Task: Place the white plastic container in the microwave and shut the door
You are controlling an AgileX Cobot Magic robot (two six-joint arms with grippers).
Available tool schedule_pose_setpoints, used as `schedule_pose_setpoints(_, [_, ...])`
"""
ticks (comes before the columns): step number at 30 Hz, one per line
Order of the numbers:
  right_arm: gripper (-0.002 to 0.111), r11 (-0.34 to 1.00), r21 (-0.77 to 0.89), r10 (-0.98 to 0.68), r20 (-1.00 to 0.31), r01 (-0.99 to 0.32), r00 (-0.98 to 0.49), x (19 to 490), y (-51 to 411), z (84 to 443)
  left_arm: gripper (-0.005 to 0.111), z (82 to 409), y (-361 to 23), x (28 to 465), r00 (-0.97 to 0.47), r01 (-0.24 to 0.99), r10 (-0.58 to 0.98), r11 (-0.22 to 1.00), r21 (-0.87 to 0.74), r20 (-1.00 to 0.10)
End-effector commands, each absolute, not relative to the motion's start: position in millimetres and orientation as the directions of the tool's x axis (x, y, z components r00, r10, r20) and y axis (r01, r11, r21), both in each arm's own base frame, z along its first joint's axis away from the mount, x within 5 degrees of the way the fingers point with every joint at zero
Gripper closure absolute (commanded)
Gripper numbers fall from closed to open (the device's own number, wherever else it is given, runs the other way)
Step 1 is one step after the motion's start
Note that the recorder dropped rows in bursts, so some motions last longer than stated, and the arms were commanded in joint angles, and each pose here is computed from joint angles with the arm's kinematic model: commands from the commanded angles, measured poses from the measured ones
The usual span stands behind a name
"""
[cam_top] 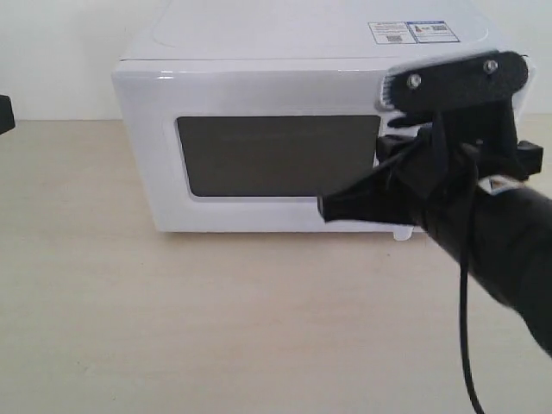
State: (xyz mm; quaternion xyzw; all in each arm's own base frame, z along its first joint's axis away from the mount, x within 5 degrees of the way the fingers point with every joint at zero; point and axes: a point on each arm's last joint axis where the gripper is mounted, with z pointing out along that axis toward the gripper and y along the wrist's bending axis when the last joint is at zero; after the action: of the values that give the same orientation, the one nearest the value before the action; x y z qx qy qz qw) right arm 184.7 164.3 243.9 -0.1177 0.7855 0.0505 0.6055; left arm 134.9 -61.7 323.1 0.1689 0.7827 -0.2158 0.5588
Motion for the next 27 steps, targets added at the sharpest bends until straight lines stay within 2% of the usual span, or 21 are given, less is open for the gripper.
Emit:
schedule_pose_setpoints(1, [0.109, 0.94, -0.106, -0.166, -0.973, -0.325, -0.162, 142.9, 160.6, 240.0, 0.102, 322.8, -60.3, 134.8, -0.308, 0.494, 0.025, 0.859, -0.137, -0.951])
schedule_pose_setpoints(7, [0.109, 0.954, -0.146, -0.166, -0.985, -0.26, -0.056, 125.3, 142.5, 239.9, 0.102, 324.3, -58.3, 136.5, -0.29, 0.474, 0.02, 0.872, -0.126, -0.957])
schedule_pose_setpoints(11, [0.109, 0.964, -0.139, -0.158, -0.985, -0.225, -0.07, 125.8, 138.7, 238.5, 0.102, 324.5, -57.7, 136.9, -0.284, 0.47, 0.024, 0.875, -0.117, -0.959])
schedule_pose_setpoints(27, [0.109, 0.967, -0.13, -0.15, -0.986, -0.22, -0.078, 125.9, 138.2, 238.0, 0.102, 325.6, -57.3, 136.4, -0.277, 0.466, 0.014, 0.877, -0.122, -0.961])
